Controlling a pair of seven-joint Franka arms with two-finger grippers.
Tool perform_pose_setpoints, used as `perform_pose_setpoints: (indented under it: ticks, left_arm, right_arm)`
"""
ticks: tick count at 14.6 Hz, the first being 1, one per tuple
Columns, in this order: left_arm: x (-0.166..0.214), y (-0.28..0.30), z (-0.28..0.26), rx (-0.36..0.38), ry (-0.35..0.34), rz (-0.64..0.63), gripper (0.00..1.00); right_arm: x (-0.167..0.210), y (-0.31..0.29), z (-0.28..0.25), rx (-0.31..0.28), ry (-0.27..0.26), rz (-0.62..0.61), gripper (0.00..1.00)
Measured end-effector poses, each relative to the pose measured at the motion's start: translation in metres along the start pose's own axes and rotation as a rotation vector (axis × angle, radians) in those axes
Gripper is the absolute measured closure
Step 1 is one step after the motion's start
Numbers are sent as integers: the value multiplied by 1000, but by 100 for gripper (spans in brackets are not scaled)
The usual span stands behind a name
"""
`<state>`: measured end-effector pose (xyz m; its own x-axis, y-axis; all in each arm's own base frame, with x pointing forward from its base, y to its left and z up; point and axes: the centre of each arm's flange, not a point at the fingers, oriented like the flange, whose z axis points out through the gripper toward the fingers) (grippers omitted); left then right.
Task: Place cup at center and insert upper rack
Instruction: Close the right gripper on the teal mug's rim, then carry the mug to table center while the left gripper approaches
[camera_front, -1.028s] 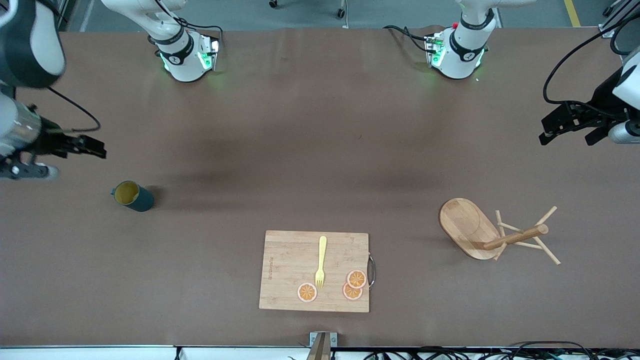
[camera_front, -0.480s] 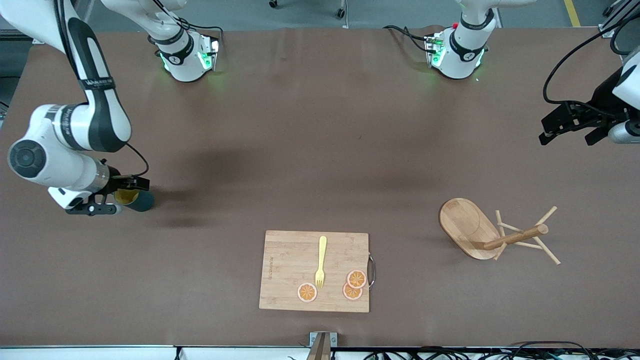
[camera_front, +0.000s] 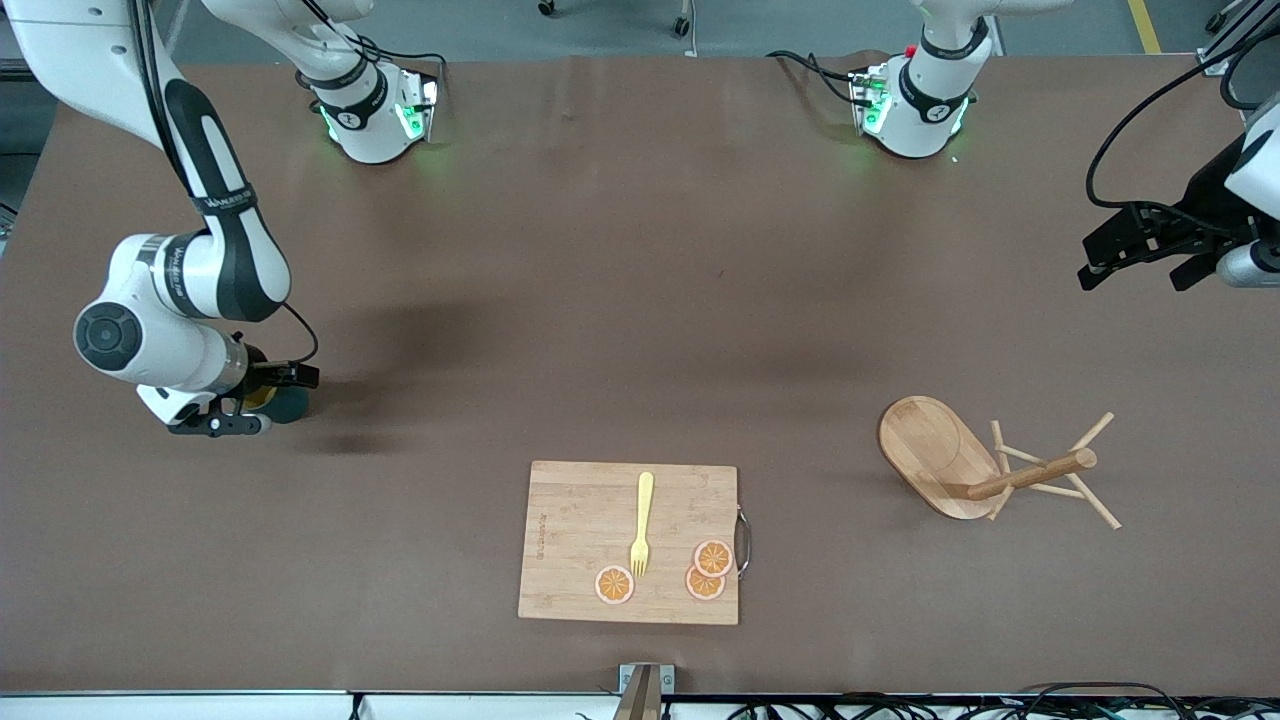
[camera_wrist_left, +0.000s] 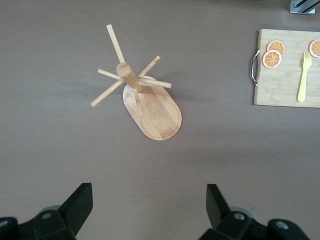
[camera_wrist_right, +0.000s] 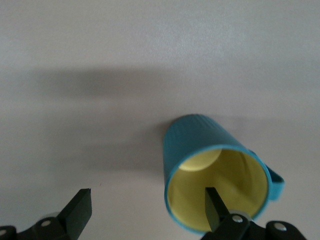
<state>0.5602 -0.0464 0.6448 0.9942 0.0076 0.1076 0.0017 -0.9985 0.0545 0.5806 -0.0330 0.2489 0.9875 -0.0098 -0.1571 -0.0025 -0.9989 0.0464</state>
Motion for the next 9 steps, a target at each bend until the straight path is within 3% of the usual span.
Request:
perform_pose_setpoints:
  ticks: [2,3,9]
  left_arm:
    - [0,0,0,0,0,0,0]
    - [0,0,0,0,0,0,0]
    - [0,0,0,0,0,0,0]
  right_arm:
    - [2,3,10,-1,0,5,2]
    - [2,5,12,-1,-2,9,8]
    - [2,12,12,1,-6,22,70]
